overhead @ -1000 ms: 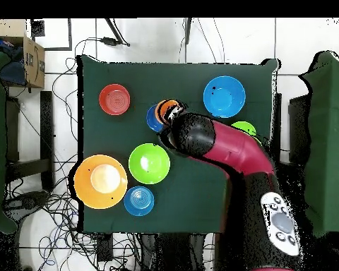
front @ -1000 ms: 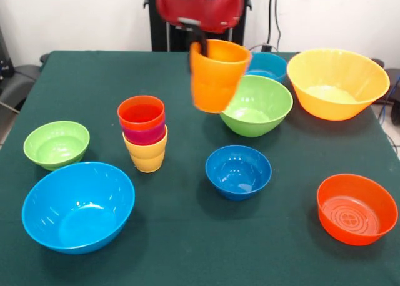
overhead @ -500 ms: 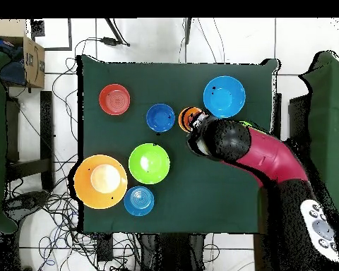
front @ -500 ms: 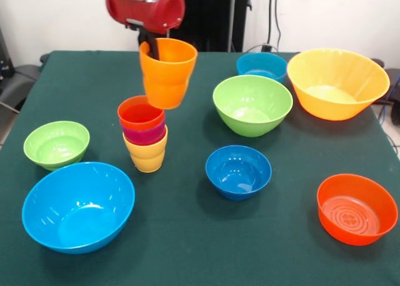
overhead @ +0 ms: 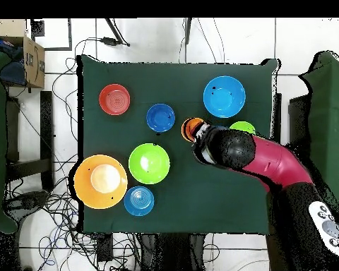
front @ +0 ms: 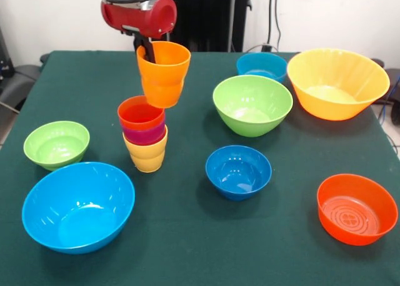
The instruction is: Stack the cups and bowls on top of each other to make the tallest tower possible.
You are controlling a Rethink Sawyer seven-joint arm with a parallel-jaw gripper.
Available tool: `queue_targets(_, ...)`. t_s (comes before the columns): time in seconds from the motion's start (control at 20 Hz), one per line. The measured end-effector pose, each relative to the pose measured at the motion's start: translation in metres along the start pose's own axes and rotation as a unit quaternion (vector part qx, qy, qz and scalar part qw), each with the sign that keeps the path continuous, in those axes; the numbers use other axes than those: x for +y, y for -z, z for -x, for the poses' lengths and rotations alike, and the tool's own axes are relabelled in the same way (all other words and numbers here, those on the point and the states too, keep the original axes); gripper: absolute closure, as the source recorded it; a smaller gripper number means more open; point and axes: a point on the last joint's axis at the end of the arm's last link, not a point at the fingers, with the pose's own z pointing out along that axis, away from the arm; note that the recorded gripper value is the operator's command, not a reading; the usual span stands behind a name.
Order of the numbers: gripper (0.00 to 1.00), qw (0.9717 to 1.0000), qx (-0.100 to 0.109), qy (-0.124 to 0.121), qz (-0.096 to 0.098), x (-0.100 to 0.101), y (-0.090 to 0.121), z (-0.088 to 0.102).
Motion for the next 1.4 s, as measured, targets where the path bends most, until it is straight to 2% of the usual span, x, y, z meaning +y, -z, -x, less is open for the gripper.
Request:
queue_targets(0.3,1.00,0.9995,0.007,0.030,0.000,-0.001,-0.007,-0.012)
queue_targets(0.7,1.00,0.9984,0.003,0.056,0.004,0.002,-0.008,-0.013)
queue_targets(1.1,1.00,0.9974,-0.003,0.071,0.009,-0.001,-0.008,-0.008)
queue_targets(1.4,1.00,0.9976,0.008,0.066,0.019,-0.010,-0.018,-0.007)
